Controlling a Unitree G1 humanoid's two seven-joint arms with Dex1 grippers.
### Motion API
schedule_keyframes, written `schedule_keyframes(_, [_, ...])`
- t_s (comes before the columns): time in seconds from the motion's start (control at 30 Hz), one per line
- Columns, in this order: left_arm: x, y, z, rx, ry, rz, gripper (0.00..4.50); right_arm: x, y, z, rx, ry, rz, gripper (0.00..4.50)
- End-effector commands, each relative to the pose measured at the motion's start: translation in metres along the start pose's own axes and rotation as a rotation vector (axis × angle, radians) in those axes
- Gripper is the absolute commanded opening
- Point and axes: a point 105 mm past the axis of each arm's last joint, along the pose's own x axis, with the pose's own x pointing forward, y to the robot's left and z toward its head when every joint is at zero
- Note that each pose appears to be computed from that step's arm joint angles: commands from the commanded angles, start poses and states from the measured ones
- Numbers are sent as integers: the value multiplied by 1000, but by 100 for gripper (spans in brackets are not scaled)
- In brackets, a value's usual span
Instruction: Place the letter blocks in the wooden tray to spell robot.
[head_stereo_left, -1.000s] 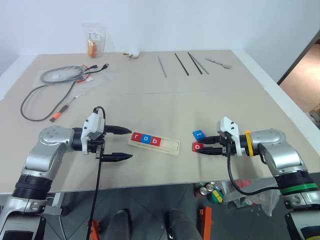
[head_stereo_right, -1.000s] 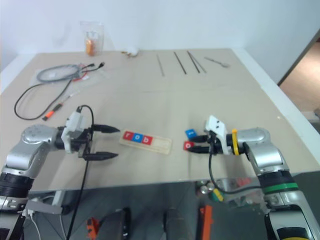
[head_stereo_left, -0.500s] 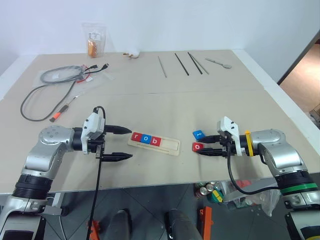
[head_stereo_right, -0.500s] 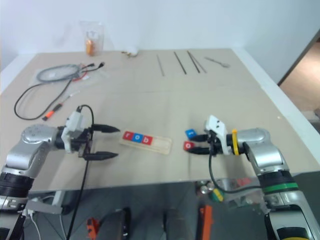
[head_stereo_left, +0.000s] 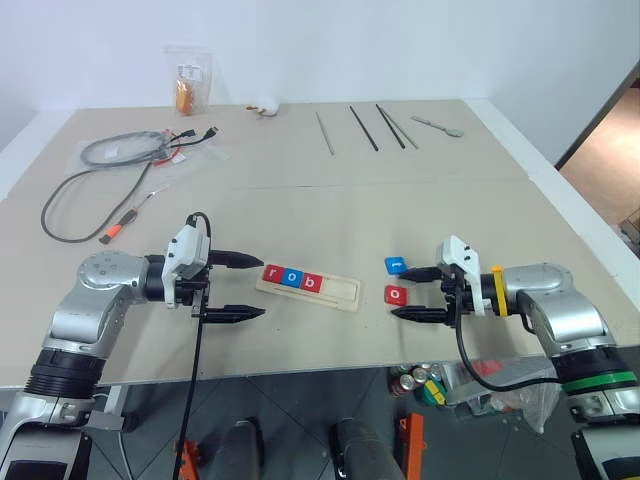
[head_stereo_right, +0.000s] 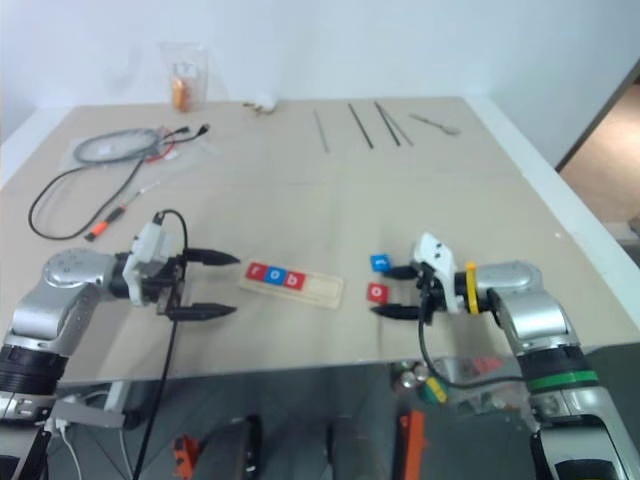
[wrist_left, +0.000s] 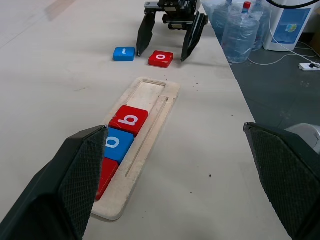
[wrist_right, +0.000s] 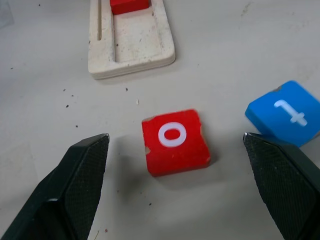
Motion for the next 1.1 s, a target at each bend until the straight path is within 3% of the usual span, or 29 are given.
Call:
schedule_keyframes(0.03, [-2,3,7,31,-3,6,450,1,4,3,-46,-6,0,443])
schedule_keyframes(0.33, [-1,2,6,34,-1,5,450,9,-3,-7,-81,23,-50,420])
schedule_keyframes(0.83, [1,5,7,41,-8,11,450,-6,-12,12,-86,-24,-71,420])
schedule_keyframes(1.1, [2,5,6,41,-14,11,450,-1,-9,-1,-84,-6,-100,420])
